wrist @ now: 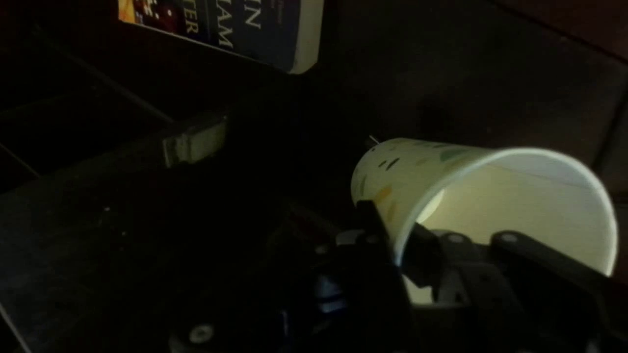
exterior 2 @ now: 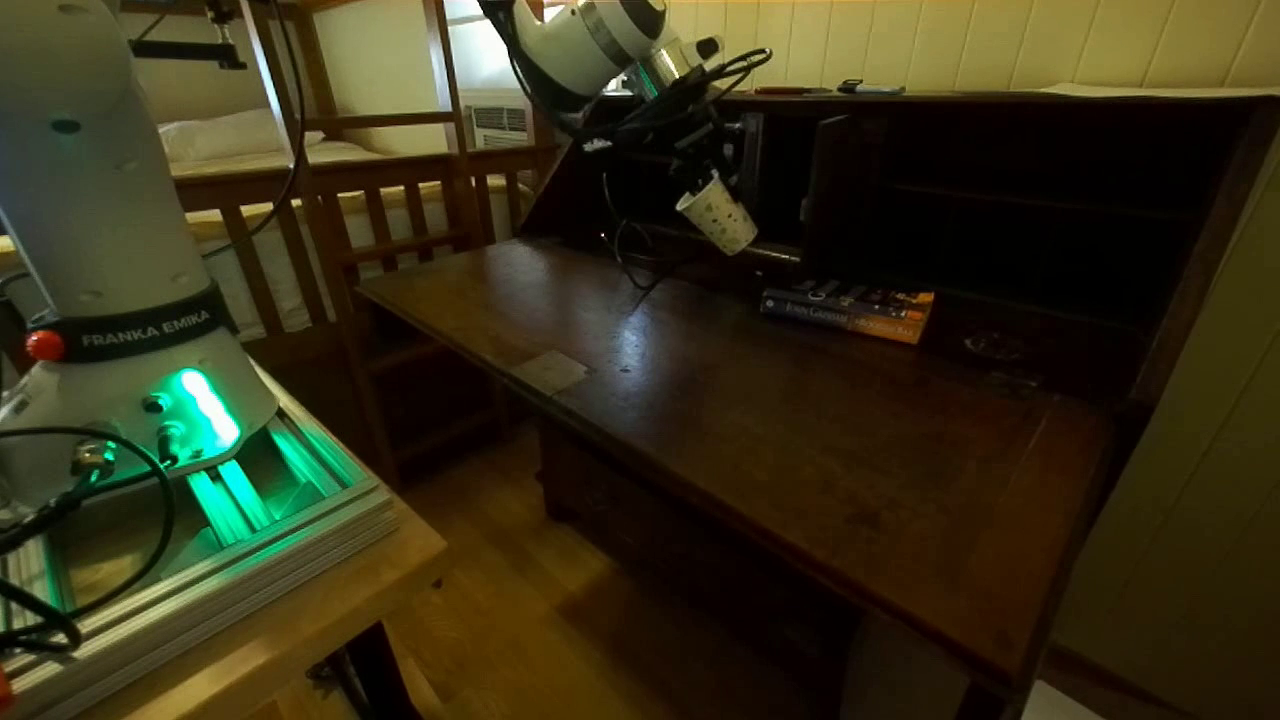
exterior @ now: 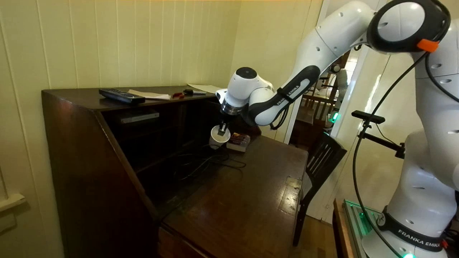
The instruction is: Move the cup to the compartment on the left
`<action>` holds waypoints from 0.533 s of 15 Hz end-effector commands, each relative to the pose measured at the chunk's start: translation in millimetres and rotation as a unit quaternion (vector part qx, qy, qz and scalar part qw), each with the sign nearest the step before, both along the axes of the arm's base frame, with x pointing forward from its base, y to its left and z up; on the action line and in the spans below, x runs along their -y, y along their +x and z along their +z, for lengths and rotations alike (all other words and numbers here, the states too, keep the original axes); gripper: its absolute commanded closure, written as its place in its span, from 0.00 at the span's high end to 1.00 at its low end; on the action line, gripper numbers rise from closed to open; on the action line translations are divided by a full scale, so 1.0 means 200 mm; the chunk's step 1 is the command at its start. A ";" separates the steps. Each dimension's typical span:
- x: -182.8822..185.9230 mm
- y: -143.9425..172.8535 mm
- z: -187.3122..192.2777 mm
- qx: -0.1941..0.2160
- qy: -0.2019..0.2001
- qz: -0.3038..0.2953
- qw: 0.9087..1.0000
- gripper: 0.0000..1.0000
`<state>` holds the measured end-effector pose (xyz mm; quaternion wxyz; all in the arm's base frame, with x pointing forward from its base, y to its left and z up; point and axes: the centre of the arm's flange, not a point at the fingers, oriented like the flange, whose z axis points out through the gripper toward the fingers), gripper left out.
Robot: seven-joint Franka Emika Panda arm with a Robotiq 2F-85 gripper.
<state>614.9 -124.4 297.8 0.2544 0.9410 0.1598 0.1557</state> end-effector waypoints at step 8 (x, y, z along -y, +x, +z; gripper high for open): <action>0.09 -0.85 0.46 0.038 0.012 0.289 0.957 0.02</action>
